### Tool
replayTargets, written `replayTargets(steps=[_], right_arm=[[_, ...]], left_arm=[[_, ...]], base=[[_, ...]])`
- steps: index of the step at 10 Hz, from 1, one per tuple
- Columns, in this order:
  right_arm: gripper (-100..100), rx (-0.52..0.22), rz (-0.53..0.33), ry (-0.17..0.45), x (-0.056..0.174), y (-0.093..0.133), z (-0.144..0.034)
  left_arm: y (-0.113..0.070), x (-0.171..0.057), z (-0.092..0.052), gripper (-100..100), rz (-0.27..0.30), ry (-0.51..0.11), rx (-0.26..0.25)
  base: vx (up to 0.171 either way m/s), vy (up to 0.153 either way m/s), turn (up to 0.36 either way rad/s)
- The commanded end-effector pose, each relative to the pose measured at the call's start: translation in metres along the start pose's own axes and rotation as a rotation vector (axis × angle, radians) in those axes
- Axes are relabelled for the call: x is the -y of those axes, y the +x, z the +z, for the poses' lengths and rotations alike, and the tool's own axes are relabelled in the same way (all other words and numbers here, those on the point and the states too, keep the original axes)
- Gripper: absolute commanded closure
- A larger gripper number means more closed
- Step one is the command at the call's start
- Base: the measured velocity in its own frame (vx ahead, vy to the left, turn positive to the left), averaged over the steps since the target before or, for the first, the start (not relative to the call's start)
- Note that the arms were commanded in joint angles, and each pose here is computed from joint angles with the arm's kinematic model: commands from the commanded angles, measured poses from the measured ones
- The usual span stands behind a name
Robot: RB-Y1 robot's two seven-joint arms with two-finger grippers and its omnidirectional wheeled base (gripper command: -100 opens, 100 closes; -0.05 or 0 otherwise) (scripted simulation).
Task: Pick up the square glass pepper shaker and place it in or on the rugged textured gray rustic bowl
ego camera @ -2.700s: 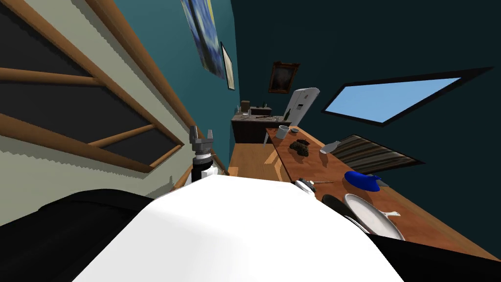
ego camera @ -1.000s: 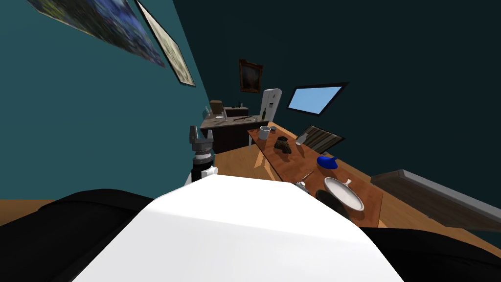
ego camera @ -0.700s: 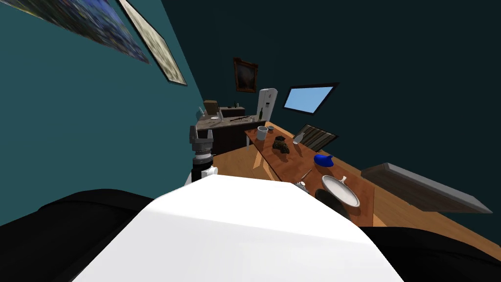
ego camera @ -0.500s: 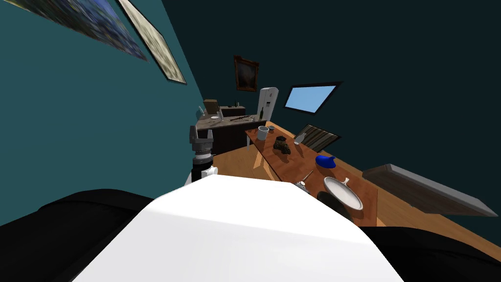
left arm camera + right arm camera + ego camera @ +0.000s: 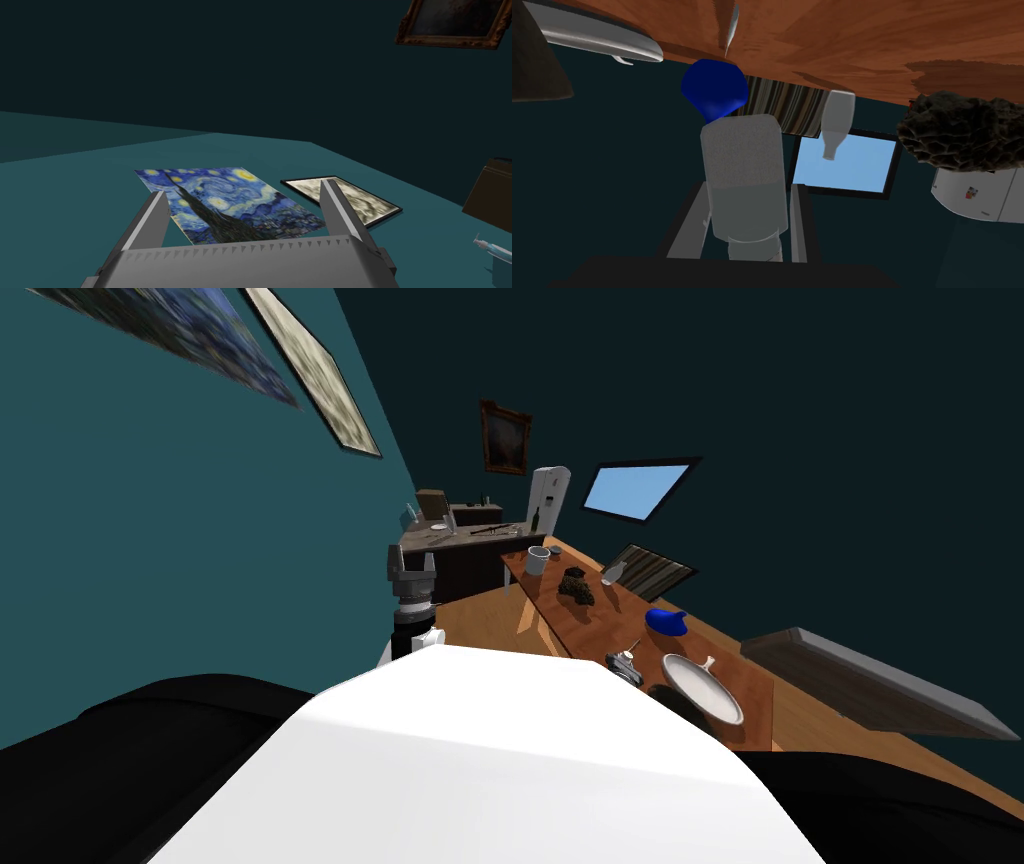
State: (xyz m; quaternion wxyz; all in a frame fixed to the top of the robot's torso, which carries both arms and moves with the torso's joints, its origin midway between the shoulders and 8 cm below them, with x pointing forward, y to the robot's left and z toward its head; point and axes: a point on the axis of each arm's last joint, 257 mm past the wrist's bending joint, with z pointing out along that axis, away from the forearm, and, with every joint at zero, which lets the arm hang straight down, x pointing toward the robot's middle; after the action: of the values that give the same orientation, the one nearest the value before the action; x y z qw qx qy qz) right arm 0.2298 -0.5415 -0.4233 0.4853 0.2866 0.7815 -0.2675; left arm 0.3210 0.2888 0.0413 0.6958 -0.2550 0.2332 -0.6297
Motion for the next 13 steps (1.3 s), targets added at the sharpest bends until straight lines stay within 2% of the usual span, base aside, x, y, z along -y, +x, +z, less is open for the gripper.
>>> replayTargets(steps=[1, 2, 5, 9, 13], right_arm=[[100, 0.045, 0.039, 0.015, 0.008, -0.025, 0.008], [100, 0.081, 0.038, 0.018, 0.017, -0.046, 0.013], [100, 0.138, -0.014, 0.003, 0.031, -0.08, 0.019], [100, 0.173, -0.098, -0.025, 0.044, -0.103, 0.019], [100, 0.172, -0.183, -0.053, 0.058, -0.11, 0.013]], left_arm=[[0.0, 0.0, 0.0, 0, 0.0, 0.0, 0.0], [0.0, 0.0, 0.0, 0, 0.0, 0.0, 0.0], [0.0, 0.0, 0.0, 0, 0.0, 0.0, 0.0], [0.0, 0.0, 0.0, 0, 0.0, 0.0, 0.0], [0.0, 0.0, 0.0, 0, 0.0, 0.0, 0.0]], base=[[0.008, -0.116, 0.222], [-0.051, -0.088, 0.373], [-0.137, -0.048, 0.325], [-0.11, 0.01, 0.165], [-0.061, 0.012, 0.084]])
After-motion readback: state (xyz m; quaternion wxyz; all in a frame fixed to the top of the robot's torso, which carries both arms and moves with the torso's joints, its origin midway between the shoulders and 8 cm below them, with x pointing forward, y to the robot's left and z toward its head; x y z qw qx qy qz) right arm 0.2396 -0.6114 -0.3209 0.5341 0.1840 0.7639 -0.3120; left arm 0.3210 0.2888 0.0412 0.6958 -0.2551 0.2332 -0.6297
